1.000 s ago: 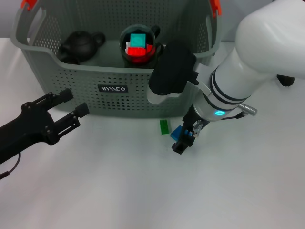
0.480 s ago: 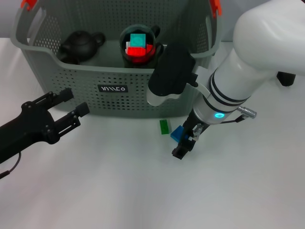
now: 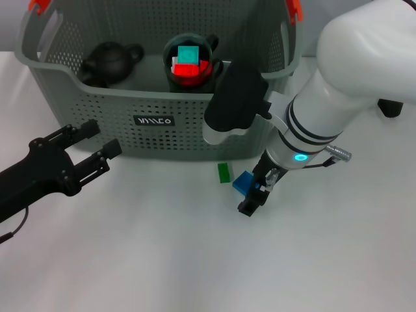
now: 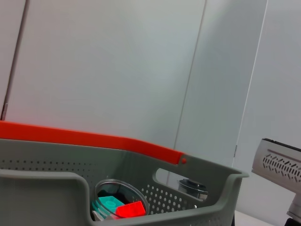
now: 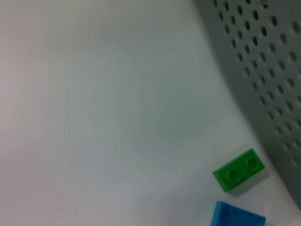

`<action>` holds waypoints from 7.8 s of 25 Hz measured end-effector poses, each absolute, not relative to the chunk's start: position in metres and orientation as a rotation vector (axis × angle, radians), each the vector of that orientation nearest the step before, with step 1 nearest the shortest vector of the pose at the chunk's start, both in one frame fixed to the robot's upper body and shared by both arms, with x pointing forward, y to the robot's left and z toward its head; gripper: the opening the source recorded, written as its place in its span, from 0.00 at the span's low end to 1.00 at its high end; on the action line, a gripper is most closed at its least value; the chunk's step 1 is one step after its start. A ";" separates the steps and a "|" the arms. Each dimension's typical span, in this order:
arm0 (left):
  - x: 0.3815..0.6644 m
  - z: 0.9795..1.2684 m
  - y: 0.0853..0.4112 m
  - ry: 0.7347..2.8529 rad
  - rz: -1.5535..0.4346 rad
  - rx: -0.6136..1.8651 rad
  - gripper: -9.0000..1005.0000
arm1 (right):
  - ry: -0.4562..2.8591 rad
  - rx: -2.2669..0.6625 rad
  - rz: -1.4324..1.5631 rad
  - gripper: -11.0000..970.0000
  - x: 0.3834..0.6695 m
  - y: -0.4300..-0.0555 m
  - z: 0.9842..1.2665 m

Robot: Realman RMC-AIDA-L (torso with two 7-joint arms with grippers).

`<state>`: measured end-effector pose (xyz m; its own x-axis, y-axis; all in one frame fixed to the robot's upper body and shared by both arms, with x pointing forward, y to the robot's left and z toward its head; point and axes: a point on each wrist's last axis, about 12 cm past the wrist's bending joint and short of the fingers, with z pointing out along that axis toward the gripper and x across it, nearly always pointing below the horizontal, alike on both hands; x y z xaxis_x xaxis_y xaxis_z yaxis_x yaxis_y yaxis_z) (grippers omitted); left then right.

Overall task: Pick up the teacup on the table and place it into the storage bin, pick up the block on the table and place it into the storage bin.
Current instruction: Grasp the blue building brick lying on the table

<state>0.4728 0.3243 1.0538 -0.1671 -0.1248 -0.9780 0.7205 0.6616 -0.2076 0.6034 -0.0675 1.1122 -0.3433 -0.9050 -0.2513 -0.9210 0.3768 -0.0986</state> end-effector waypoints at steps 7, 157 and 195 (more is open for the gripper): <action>0.473 1.054 0.325 1.571 -0.803 0.504 0.63 | 2.377 -1.618 0.139 0.90 0.602 -0.065 1.111; 0.474 1.052 0.325 1.586 -0.791 0.498 0.63 | 2.530 -1.438 0.216 0.89 0.604 -0.067 1.112; 0.474 1.053 0.325 1.583 -0.793 0.501 0.63 | 2.523 -1.471 0.189 0.57 0.602 -0.064 1.111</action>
